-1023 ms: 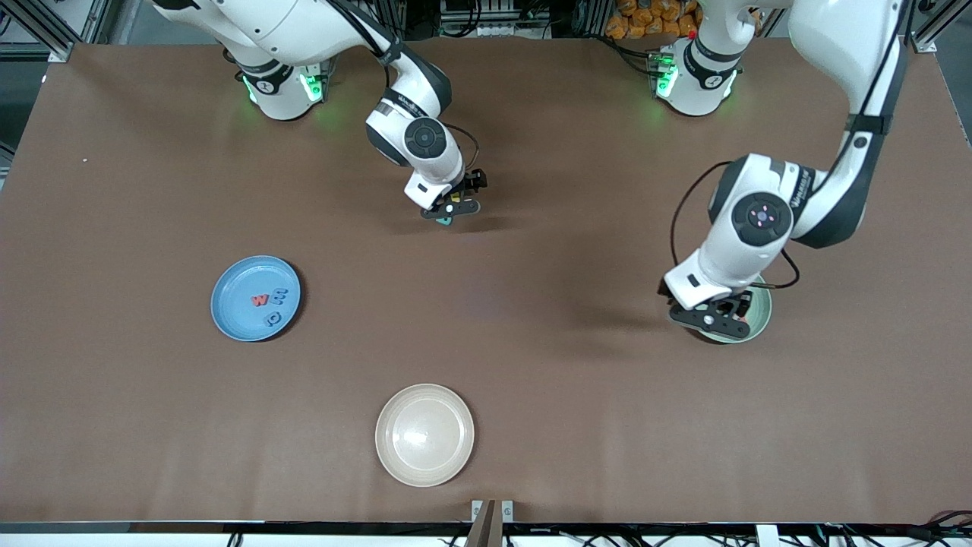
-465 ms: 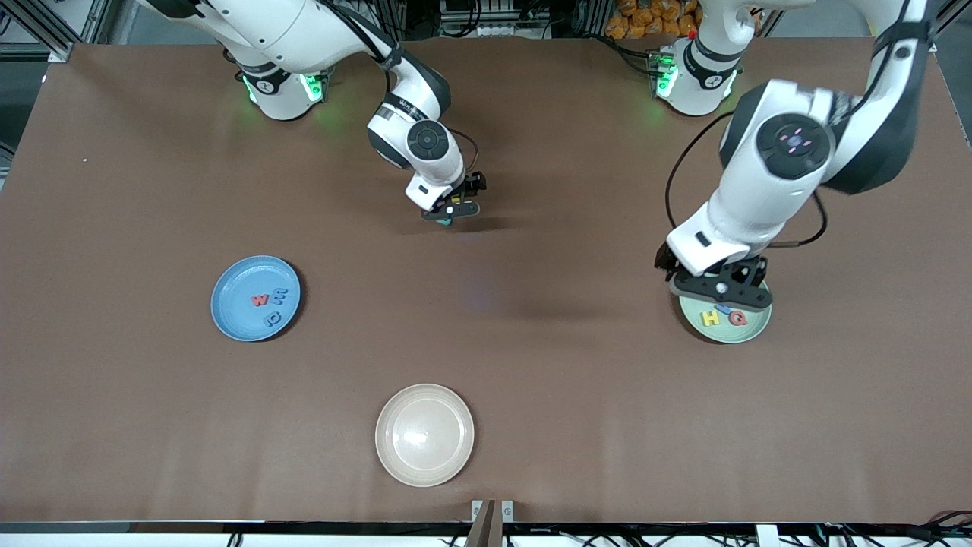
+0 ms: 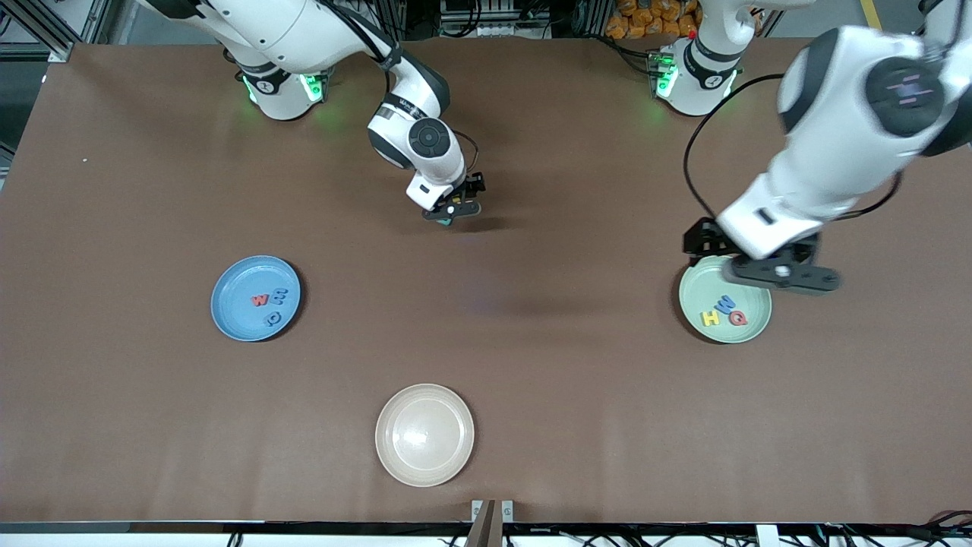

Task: Sort upper and lower case letters into plates
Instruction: 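Grasp and lift the yellow u with the right gripper while the left gripper withdraws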

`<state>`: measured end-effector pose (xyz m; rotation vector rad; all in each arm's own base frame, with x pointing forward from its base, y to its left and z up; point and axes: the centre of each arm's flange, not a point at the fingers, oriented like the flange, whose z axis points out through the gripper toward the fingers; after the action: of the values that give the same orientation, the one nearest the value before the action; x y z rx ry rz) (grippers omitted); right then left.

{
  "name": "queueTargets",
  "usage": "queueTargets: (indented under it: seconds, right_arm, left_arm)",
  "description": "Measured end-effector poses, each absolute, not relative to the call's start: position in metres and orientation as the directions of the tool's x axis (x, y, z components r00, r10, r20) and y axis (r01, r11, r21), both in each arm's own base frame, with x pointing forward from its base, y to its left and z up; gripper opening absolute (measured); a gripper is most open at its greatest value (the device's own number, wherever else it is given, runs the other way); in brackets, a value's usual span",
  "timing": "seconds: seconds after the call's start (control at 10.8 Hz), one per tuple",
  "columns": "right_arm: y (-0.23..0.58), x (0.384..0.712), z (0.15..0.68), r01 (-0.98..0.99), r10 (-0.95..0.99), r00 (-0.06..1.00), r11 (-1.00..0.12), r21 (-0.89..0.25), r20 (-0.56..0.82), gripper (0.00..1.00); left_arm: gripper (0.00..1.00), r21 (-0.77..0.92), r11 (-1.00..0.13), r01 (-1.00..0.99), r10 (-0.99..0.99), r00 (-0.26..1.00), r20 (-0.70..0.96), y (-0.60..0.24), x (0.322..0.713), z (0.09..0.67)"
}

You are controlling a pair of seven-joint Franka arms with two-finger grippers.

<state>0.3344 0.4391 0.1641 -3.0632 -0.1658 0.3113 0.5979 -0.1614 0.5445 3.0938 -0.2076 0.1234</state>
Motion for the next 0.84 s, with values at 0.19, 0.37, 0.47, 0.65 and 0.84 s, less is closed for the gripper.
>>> queueTargets:
  seconds: [0.19,0.37,0.47,0.65,0.84]
  right_arm:
    - [0.439,0.334,0.164,0.105,0.117,0.974,-0.992,-0.069,-0.194,0.75]
    - [0.442,0.334,0.166,0.118,0.13,0.975,-0.99,-0.074,-0.182,0.64]
    - [0.443,0.334,0.167,0.122,0.134,0.975,-0.99,-0.077,-0.179,0.62]
    - [0.445,0.333,0.168,0.131,0.143,0.975,-0.988,-0.083,-0.171,0.47]
    - [0.446,0.333,0.169,0.133,0.146,0.975,-0.987,-0.086,-0.167,0.35]
  left_arm:
    - [1.0,0.041,-0.993,-0.115,-0.111,0.99,0.089,-0.15,0.594,0.558]
    - [1.0,0.04,-0.991,-0.126,-0.122,0.989,0.088,-0.155,0.588,0.568]
    - [1.0,0.038,-0.99,-0.133,-0.13,0.988,0.084,-0.159,0.584,0.571]
    - [1.0,0.034,-0.987,-0.159,-0.156,0.985,0.076,-0.173,0.58,0.571]
    - [1.0,0.032,-0.984,-0.175,-0.172,0.983,0.065,-0.183,0.579,0.565]
